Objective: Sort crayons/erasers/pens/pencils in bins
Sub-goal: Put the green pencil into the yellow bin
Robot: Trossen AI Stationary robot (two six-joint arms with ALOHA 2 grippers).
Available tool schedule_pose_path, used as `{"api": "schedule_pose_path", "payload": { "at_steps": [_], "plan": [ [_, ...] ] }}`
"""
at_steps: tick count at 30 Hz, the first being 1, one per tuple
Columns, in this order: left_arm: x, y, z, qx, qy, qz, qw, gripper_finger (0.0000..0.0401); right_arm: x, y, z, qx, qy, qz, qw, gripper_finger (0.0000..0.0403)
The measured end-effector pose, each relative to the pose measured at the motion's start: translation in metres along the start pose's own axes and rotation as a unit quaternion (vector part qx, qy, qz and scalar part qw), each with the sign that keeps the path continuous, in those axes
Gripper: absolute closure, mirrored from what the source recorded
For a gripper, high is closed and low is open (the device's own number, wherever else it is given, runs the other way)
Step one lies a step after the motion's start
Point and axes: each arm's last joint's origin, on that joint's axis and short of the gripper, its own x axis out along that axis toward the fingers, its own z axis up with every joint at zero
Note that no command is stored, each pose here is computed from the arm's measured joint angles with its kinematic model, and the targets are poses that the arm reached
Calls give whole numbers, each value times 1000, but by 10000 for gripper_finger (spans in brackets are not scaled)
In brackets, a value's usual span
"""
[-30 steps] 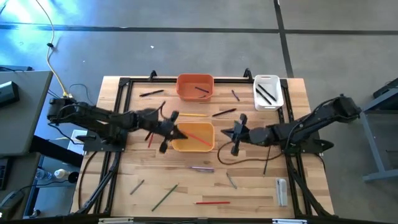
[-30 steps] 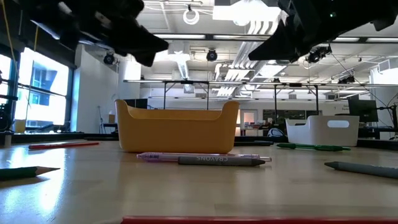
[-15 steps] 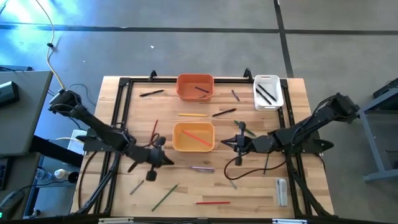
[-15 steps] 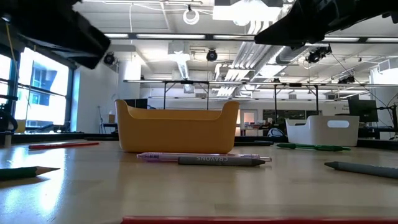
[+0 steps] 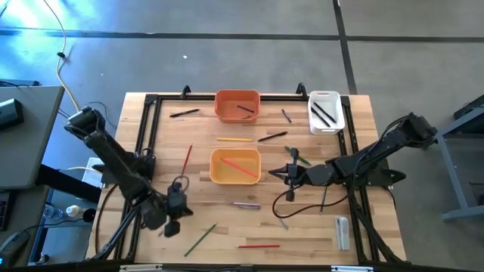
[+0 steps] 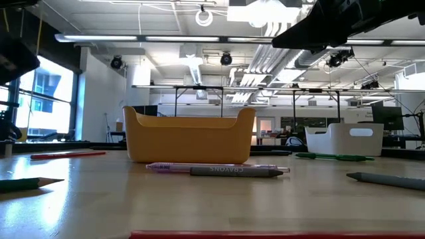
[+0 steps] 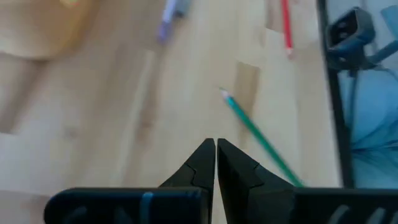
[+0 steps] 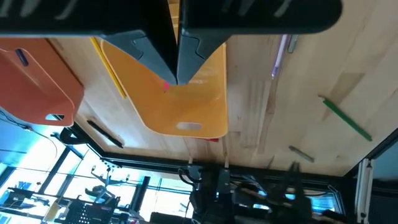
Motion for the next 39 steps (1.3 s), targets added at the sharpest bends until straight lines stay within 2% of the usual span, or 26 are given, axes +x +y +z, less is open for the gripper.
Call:
{"api": "schedule_pose_path", "payload": {
  "at_steps": [3,8,13,18,23,27,39],
  "plan": [
    [8,-23,-5,1,8,2,1000,391,0,0,0,-3,-1,0,1000,403],
    [20,-67,-7,35,40,56,997,391,0,0,1,-2,-3,1,1000,403],
    [30,-102,-7,9,79,91,993,376,0,0,1,3,-3,2,1000,403],
    [43,-126,-9,-10,128,105,986,336,-4,7,1,-1,-6,17,1000,403],
    [55,-133,-14,-17,144,127,981,290,-9,16,1,-6,-9,36,999,403],
    [59,-134,-16,-28,149,131,980,267,-13,22,3,-6,-19,48,999,403],
    [62,-127,-19,-36,137,149,979,267,-18,29,5,-6,-34,61,998,403]
  ]
}}
